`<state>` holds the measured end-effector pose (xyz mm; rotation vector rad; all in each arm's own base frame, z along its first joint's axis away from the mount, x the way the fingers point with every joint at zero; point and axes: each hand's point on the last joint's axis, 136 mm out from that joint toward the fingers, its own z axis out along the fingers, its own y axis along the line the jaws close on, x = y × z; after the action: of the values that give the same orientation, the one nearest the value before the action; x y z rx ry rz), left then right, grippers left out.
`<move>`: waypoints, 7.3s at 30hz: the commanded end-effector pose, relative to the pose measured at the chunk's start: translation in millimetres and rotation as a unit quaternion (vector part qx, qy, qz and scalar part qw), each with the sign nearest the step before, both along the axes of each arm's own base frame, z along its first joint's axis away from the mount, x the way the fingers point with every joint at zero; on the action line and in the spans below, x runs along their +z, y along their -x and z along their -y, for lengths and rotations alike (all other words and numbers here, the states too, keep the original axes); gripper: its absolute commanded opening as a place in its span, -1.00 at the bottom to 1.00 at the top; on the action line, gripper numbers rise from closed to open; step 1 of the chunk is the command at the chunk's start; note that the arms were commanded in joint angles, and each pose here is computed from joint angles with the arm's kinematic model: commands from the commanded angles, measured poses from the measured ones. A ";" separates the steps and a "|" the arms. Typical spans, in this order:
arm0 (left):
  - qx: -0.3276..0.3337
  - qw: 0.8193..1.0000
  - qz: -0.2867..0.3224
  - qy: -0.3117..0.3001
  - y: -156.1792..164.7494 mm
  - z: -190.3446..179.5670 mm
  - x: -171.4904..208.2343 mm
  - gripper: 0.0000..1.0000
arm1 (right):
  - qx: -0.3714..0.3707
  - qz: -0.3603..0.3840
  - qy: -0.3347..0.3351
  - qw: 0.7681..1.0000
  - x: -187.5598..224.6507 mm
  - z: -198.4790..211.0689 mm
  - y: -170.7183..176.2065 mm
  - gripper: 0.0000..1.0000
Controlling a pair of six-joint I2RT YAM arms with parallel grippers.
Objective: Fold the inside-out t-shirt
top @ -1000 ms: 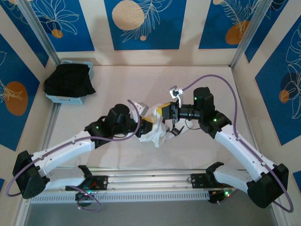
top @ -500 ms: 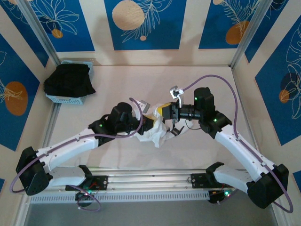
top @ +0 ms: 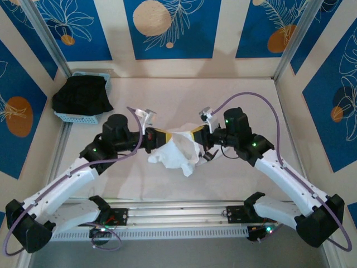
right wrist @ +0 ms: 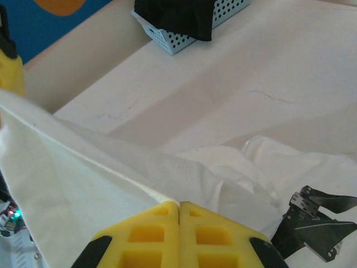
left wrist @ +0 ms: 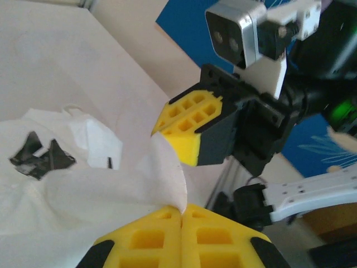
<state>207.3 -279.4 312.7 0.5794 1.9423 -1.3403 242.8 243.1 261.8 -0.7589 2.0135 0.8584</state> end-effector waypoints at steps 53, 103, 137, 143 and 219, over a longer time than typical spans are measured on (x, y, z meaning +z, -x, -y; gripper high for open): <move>0.206 0.930 -0.149 -0.264 -134.0 -42.2 -226.8 0.56 | -0.254 -0.265 0.147 0.918 -183.2 78.4 -108.3 0.54; 0.320 0.898 -0.139 -0.269 -100.9 -133.9 -229.1 0.51 | -0.075 -0.077 0.123 0.987 -141.2 -44.7 -37.3 0.37; 0.213 0.923 -0.126 -0.293 -123.4 -59.9 -261.0 0.41 | -0.110 -0.125 -0.001 0.986 -95.8 -5.3 -69.5 -0.97; 0.204 0.920 -0.046 -0.331 -116.6 -61.8 -235.9 0.40 | -0.101 -0.120 0.012 0.988 -90.6 8.8 -61.8 -0.97; -0.020 0.997 -0.066 -0.018 -53.9 29.6 -36.4 -1.00 | -0.220 -0.058 0.112 0.967 -108.6 40.9 -39.8 -0.05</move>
<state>265.0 -308.0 267.4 0.5465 2.1131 -1.3612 257.6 211.8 149.5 -0.4825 2.3209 0.5445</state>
